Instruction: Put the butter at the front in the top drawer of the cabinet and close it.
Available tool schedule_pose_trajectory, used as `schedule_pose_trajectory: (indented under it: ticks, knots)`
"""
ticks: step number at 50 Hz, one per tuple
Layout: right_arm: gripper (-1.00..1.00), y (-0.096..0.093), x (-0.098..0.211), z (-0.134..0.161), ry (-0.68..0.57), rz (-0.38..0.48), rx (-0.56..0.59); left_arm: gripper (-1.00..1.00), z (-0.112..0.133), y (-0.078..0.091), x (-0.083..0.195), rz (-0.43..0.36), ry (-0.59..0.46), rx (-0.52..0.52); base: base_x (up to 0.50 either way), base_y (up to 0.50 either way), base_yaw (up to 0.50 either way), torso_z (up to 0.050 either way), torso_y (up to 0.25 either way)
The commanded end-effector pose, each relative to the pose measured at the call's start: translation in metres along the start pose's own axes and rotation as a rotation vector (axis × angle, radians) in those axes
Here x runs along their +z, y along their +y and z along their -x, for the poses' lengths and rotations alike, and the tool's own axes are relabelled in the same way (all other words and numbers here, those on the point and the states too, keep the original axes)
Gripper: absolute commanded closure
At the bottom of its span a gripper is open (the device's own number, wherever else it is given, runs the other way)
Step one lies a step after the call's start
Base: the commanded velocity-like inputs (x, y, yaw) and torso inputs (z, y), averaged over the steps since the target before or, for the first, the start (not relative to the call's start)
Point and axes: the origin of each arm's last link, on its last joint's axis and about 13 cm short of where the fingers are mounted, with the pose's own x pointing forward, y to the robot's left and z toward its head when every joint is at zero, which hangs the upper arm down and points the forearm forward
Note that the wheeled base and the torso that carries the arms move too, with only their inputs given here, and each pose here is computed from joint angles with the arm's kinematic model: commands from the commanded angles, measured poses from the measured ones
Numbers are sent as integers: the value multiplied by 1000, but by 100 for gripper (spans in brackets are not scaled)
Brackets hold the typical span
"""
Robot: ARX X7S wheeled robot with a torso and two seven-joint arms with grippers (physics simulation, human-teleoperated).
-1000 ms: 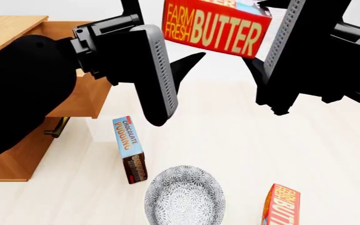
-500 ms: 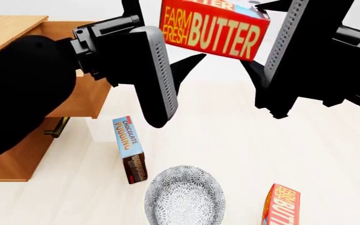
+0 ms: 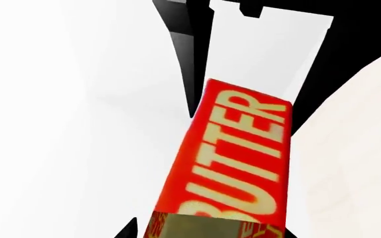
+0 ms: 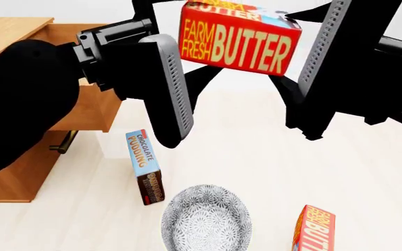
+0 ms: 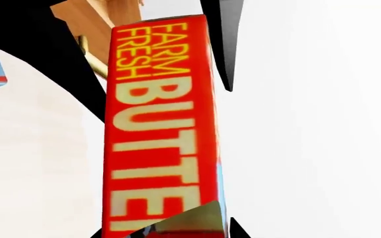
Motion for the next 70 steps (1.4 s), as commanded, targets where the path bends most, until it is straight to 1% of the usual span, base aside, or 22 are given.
schedule_pose_trajectory:
  ticks: [1, 3, 4, 10, 18, 31, 36, 39, 43, 46, 49, 51, 54, 58, 59, 61, 63, 66, 67, 68, 69, 70]
  knots:
    - [100, -18, 8, 9, -16, 109, -171, 100, 0, 4, 7, -4, -37, 20, 0, 0, 0, 0, 0]
    - [100, -17, 8, 10, -16, 105, -179, 100, 0, 4, 8, -5, -39, 22, 0, 0, 0, 0, 0]
    - [-100, -16, 8, 10, -10, 106, -183, 100, 0, 4, 8, -6, -40, 25, 0, 0, 0, 0, 0]
    - [-100, -11, 6, 18, 24, 98, -225, 100, 4, 4, 10, -9, -40, 37, 0, 0, 0, 0, 2]
    - [-100, 4, 0, 31, 82, 71, -275, 100, 11, 3, 9, -9, -14, 46, 0, 0, 0, 1, 1]
    - [-100, 15, -7, 57, 193, 50, -308, 100, 21, 13, 5, -37, 60, 83, 0, 0, 0, 0, 1]
    - [-100, 19, -6, 70, 246, -5, -352, 100, 25, 19, 5, 16, 107, 127, 0, 0, 0, 2, 2]
    - [-100, 23, -5, 74, 270, -73, -392, 100, 27, 22, 7, 86, 141, 159, 0, 0, 0, 0, 0]
    - [-100, 33, -2, 69, 274, -272, -443, 100, 30, 25, 14, 244, 192, 219, 0, 0, 0, 0, 3]
    - [-100, 38, 2, 62, 275, -400, -482, 100, 32, 25, 20, 352, 263, 247, 0, 0, 0, 0, 0]
    - [-100, 39, 7, 55, 278, -494, -512, 100, 33, 27, 28, 444, 316, 271, 0, 0, 0, 0, 0]
    - [-100, 38, 11, 51, 278, -581, -541, 100, 33, 29, 36, 542, 357, 296, 0, 0, 0, 0, 5]
    - [-100, 38, 15, 48, 274, -684, -574, 100, 33, 29, 46, 640, 405, 312, 0, 0, 0, 3, 0]
    - [-100, 34, 23, 46, 247, -831, -624, 100, 33, 29, 62, 859, 473, 319, 0, 0, 0, 0, 3]
    - [-100, 33, 24, 46, 239, -852, -629, 100, 32, 29, 64, 891, 483, 319, 0, 0, 0, 0, 0]
    - [-100, 30, 28, 46, 223, -907, -643, 100, 31, 31, 68, 985, 502, 331, 0, 0, 0, 0, 0]
    - [-100, 28, 30, 45, 217, -953, -653, 100, 30, 33, 69, 1102, 555, 371, 0, 0, 0, 0, 0]
    - [-100, 24, 29, 41, 244, -1015, -705, 100, 27, 32, 65, 1185, 592, 408, 0, 0, 0, 0, 3]
    - [-100, 23, 28, 40, 242, -1037, -708, 100, 26, 31, 65, 1197, 596, 417, 0, 0, 0, 0, 0]
    - [-100, 23, 27, 38, 240, -1055, -713, 100, 26, 30, 65, 1225, 599, 434, 0, 0, 0, 0, 0]
    - [-100, 23, 26, 37, 239, -1072, -712, 100, 25, 30, 65, 1271, 621, 459, 0, 0, 0, 0, 0]
    - [-100, 22, 25, 35, 230, -1090, -708, 100, 25, 29, 66, 1291, 623, 463, 0, 0, 0, 0, 0]
